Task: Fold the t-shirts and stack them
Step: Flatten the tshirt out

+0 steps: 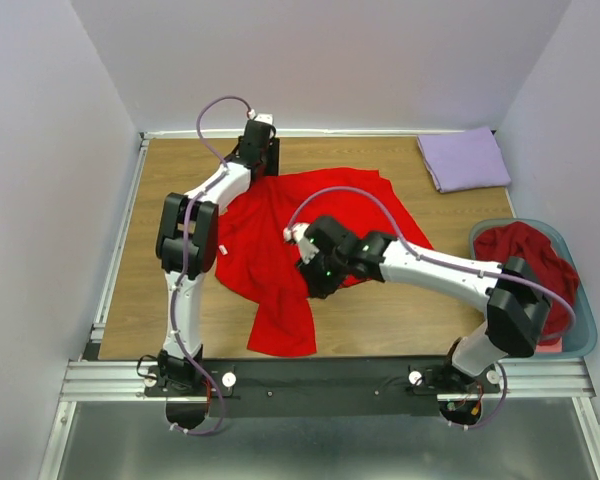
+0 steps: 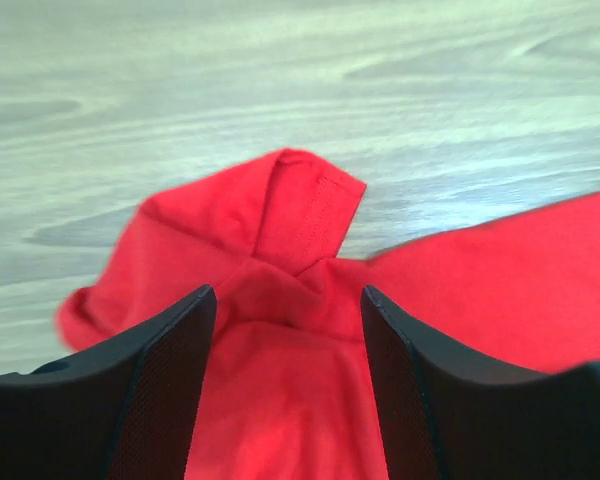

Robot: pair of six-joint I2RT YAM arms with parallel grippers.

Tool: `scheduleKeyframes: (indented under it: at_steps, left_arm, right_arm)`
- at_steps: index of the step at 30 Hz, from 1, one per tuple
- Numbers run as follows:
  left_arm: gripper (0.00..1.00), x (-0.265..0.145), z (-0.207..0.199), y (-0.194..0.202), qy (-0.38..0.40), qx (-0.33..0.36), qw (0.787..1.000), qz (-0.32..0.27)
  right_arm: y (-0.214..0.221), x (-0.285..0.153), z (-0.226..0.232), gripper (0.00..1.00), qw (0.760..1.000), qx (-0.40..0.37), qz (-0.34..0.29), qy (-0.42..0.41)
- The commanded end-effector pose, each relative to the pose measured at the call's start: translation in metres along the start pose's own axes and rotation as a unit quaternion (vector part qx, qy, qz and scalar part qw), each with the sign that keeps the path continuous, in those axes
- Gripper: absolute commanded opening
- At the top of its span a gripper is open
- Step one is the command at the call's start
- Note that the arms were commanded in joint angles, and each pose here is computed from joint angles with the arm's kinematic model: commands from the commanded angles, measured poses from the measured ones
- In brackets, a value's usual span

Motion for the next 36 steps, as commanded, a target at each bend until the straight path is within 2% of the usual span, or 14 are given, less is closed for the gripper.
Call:
scheduleKeyframes:
  at_steps: [1,3,7,8,9,11,15,16,21,28,32,34,35,36]
  left_arm:
    - [0.69,-0.059,0.013,-0.062,0.004,-0.035,0.995,-0.088]
    - [0.69,-0.088,0.019,-0.058,0.002,-0.058,0.994,-0.089]
    - [0.68,-0.129,0.023,-0.011,-0.004,-0.102,0.994,-0.032]
    - [0.67,-0.149,0.024,-0.011,0.001,-0.116,0.992,-0.045]
    - [0.66,-0.149,0.017,0.026,0.008,-0.120,0.993,-0.009]
    - [0.65,-0.164,0.013,0.062,0.021,-0.120,0.993,0.007]
    - [0.60,-0.182,0.008,0.107,0.030,-0.133,0.990,0.025]
    - [0.58,-0.187,0.009,0.108,0.032,-0.138,0.990,0.014]
    - [0.55,-0.184,0.006,0.149,0.031,-0.141,0.988,0.054]
    - [0.45,-0.168,0.004,0.178,0.013,-0.156,0.983,0.093]
    - [0.42,-0.147,0.010,0.183,-0.014,-0.149,0.982,0.114]
    - [0.41,-0.130,0.016,0.167,-0.026,-0.142,0.983,0.111]
    - [0.41,-0.125,0.017,0.178,-0.031,-0.135,0.982,0.129]
    - [0.41,-0.118,0.019,0.161,-0.030,-0.125,0.985,0.119]
  right_arm:
    - [-0.007,-0.013,-0.079,0.35,0.984,0.109,-0.041,0.137]
    - [-0.011,-0.018,-0.107,0.35,0.973,0.155,-0.064,0.160]
    - [-0.014,-0.026,-0.153,0.35,0.949,0.228,-0.097,0.194]
    - [-0.014,-0.027,-0.160,0.35,0.945,0.236,-0.100,0.201]
    - [-0.015,-0.029,-0.171,0.35,0.938,0.250,-0.111,0.212]
    - [-0.010,-0.027,-0.183,0.35,0.932,0.260,-0.110,0.226]
    - [0.002,-0.027,-0.211,0.36,0.914,0.290,-0.113,0.260]
    - [0.005,-0.027,-0.217,0.36,0.908,0.296,-0.114,0.274]
    - [0.024,-0.026,-0.236,0.36,0.886,0.341,-0.116,0.291]
    - [0.043,-0.034,-0.260,0.35,0.850,0.402,-0.136,0.312]
    - [0.059,-0.037,-0.273,0.35,0.833,0.434,-0.136,0.316]
    - [0.068,-0.036,-0.280,0.35,0.824,0.453,-0.130,0.314]
    - [0.069,-0.037,-0.282,0.35,0.821,0.460,-0.133,0.312]
    - [0.075,-0.036,-0.285,0.35,0.814,0.472,-0.130,0.311]
Point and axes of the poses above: each gripper's point midway between its finger pads, its own x axis out along the fingers, its own z axis along the line the jaws close on, y = z × x, the point moved 3 cm from there along -x, back along the fingers, and after that the axes turned 10 degrees about x, right-handed, at the moved point
